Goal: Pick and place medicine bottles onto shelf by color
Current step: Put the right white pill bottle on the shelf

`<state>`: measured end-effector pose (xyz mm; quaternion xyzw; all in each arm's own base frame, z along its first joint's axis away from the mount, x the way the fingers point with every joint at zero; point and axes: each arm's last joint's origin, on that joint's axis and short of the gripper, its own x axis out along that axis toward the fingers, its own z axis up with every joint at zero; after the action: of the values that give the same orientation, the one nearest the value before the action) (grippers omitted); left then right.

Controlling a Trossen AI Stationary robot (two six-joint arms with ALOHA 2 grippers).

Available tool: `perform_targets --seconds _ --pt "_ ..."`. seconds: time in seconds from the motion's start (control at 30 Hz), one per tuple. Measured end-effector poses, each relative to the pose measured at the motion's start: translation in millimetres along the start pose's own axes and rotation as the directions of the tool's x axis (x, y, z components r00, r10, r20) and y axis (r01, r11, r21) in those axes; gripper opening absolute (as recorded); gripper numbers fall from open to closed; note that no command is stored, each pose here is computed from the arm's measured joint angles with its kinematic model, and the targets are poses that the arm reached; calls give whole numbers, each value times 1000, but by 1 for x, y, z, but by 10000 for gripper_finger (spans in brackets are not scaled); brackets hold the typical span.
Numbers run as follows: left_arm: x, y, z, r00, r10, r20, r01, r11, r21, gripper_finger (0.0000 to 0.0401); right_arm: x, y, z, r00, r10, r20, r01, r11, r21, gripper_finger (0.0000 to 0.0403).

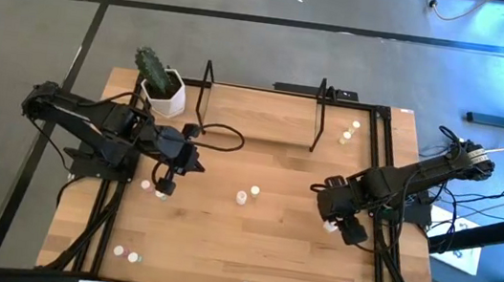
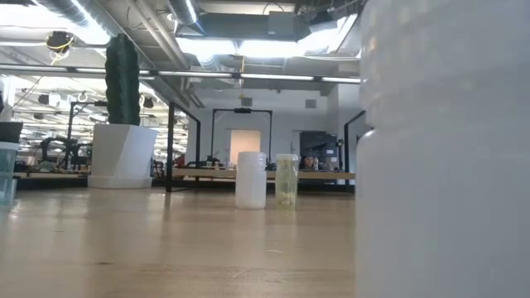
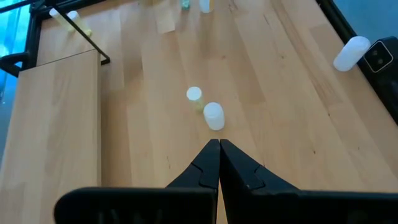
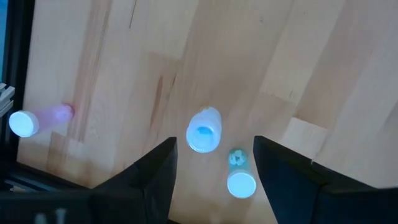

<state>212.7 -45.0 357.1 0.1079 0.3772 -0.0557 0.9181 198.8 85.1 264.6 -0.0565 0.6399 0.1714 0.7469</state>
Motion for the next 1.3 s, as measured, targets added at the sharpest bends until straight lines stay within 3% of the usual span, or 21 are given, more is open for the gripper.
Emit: perform_targets --seconds 0.47,0.83,1.07,1.3 --pt "0 0 0 1000 1 0 -1 1000 0 0 0 2 7 997 47 66 -46 999 -11 213" --pt "0 0 0 1000 1 1 -1 1000 0 0 0 0 7 997 6 74 -6 1000 0 216" --pt "0 0 0 1000 1 1 -1 1000 0 0 0 -1 7 996 -39 75 34 997 68 270" --pt "0 0 0 1000 2 1 -2 1000 0 0 0 0 8 996 -9 86 2 997 73 317"
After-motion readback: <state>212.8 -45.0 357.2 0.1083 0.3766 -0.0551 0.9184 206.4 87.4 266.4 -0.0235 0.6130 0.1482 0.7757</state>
